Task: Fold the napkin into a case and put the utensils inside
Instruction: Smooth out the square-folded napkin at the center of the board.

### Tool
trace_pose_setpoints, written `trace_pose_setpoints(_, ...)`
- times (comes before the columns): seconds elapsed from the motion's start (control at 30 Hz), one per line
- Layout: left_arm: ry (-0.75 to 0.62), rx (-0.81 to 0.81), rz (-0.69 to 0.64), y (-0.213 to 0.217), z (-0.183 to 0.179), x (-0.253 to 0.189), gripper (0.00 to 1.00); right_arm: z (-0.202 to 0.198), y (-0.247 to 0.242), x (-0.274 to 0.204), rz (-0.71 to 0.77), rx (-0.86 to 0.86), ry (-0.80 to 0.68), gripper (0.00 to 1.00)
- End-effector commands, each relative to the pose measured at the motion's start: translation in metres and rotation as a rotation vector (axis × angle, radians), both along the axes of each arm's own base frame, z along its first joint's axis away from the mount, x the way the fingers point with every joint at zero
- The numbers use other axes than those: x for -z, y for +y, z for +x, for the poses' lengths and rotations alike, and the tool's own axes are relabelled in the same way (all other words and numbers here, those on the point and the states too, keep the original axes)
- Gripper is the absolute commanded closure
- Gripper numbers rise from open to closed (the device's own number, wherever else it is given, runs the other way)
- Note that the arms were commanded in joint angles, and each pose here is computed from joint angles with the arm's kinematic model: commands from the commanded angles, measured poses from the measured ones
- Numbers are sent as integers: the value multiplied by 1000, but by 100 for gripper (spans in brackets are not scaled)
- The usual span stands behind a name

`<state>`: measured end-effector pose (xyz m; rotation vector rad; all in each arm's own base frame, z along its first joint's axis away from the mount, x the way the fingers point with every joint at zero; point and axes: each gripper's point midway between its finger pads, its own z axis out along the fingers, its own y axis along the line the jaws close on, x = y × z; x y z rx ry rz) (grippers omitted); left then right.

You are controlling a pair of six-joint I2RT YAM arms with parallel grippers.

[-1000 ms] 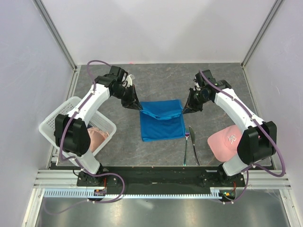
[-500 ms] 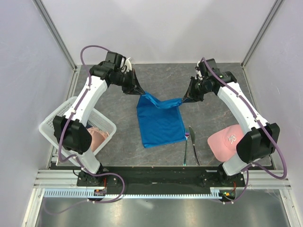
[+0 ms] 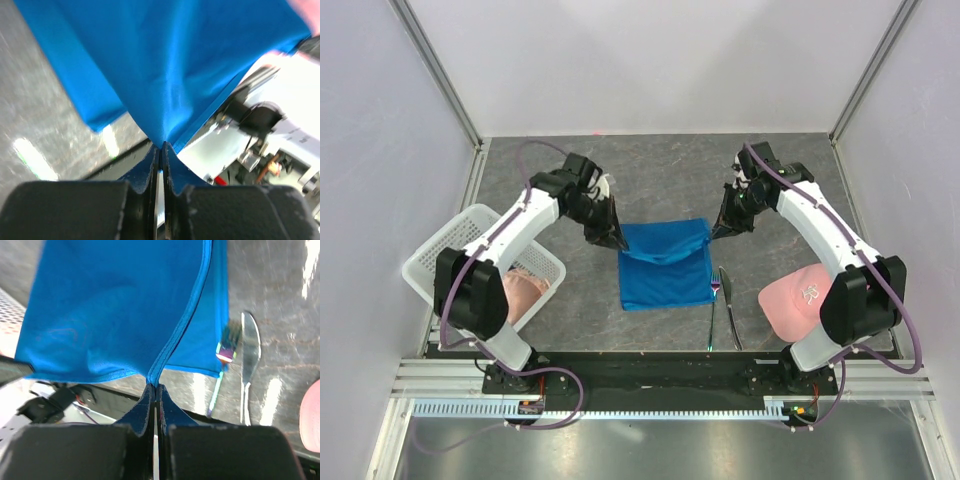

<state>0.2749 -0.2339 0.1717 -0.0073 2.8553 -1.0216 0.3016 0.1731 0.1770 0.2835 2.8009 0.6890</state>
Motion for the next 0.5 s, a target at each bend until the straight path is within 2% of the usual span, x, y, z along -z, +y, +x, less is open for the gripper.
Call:
trace_pose_setpoints(0.0,19,-7,-16,-3,-25,9,90,-13,-4,11,-6,-24,0,100)
trace_pose_setpoints(0.27,112,13,52,5,-54,67,90,-29,-10,50,-23,-23,52,100)
trace_pose_setpoints(0.47,162,18,75,9,-66,90,90,-42,-13,80,-40,-27,101,100)
